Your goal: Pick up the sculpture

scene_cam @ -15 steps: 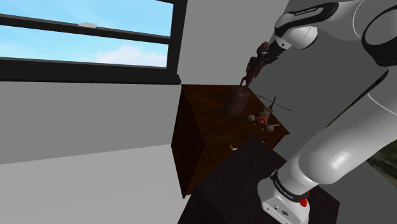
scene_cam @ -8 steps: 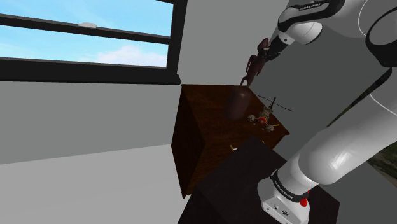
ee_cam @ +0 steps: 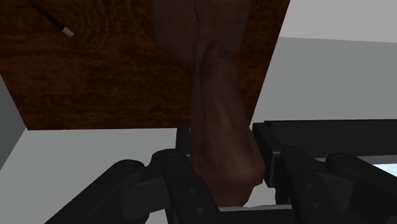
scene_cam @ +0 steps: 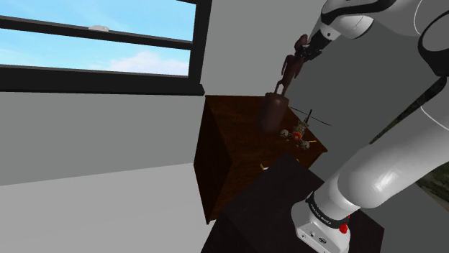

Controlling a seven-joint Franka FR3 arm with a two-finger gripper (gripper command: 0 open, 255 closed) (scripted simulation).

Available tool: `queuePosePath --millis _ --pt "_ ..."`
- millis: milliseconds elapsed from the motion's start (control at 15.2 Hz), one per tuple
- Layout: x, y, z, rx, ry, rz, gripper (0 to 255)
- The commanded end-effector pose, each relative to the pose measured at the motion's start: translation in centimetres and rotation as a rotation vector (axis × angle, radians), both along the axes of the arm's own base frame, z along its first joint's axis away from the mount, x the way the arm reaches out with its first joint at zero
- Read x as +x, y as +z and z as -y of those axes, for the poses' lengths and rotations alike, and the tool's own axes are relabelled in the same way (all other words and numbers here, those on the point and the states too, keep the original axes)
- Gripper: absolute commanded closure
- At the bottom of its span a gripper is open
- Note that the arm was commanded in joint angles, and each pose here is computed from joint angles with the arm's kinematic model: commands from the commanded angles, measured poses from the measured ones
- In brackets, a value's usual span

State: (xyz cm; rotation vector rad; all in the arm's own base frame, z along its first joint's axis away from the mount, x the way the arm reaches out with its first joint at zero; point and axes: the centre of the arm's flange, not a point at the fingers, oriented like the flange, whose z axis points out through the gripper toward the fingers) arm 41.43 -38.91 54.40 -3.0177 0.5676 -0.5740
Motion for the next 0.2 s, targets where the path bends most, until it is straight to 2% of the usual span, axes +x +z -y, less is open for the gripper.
queuePosePath --millis 0,132 --pt "-0.09 1.25 0.0 -0.002 -0.001 0.004 255" --pt "-0.09 1.33 0.0 -0.002 -0.001 0.004 255"
